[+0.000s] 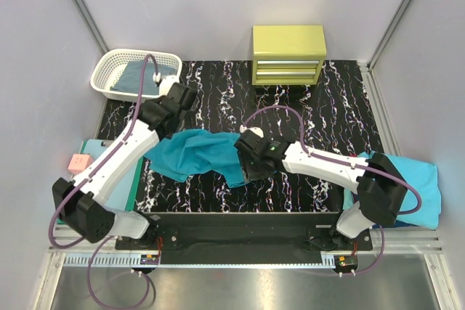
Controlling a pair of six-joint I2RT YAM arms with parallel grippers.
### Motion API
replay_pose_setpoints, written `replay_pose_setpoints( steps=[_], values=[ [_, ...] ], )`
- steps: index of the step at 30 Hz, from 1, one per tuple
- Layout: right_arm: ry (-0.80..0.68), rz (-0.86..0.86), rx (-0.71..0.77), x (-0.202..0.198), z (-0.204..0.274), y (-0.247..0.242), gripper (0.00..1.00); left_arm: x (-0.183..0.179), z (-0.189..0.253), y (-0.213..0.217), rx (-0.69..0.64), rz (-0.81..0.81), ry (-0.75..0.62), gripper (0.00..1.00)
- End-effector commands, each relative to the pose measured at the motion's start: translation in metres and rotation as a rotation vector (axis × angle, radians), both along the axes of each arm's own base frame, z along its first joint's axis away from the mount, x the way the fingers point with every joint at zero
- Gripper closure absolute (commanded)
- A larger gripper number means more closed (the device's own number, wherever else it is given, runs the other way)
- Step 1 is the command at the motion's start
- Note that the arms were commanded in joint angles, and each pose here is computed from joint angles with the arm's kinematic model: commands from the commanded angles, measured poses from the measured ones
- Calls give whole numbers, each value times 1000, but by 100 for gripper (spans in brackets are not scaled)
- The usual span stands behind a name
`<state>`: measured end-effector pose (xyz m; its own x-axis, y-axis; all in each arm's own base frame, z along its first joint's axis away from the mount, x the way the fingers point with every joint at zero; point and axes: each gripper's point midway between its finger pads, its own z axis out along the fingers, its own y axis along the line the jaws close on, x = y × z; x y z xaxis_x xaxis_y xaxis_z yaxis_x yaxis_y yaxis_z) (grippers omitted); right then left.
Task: Fold and stack the t-shirts
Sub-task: Flatten the tshirt out
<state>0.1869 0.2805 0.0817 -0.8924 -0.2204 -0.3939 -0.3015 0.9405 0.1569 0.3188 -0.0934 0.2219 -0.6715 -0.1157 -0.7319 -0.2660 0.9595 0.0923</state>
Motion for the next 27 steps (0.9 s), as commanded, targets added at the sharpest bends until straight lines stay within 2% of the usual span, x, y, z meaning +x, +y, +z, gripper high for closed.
replay_pose_setpoints(
  steps=[1, 2, 4, 5, 9, 18, 27],
  values=[
    [-68, -8, 42, 8, 25, 4, 46, -32, -23, 2, -103, 16, 30, 18],
    [-69, -9, 39, 8, 25, 4, 46, -44, -40, 3, -108, 12, 74, 24],
    [-70, 0, 35, 9, 24, 4, 46, -57, -44, -1, -149, 2, 74, 30],
    [-70, 5, 34, 9, 24, 5, 46, -66, -53, -3, -158, -8, 100, 37],
    [-61, 33, 17, 10, 17, 9, 46, -86, -64, -14, -164, -47, 127, 44],
    [-78, 40, 32, 17, 21, 18, 46, -101, -114, -21, -143, -17, 250, 46],
    [-119, 17, 24, 15, 33, 1, 46, -72, -132, -27, -154, -6, 273, 46]
  ],
)
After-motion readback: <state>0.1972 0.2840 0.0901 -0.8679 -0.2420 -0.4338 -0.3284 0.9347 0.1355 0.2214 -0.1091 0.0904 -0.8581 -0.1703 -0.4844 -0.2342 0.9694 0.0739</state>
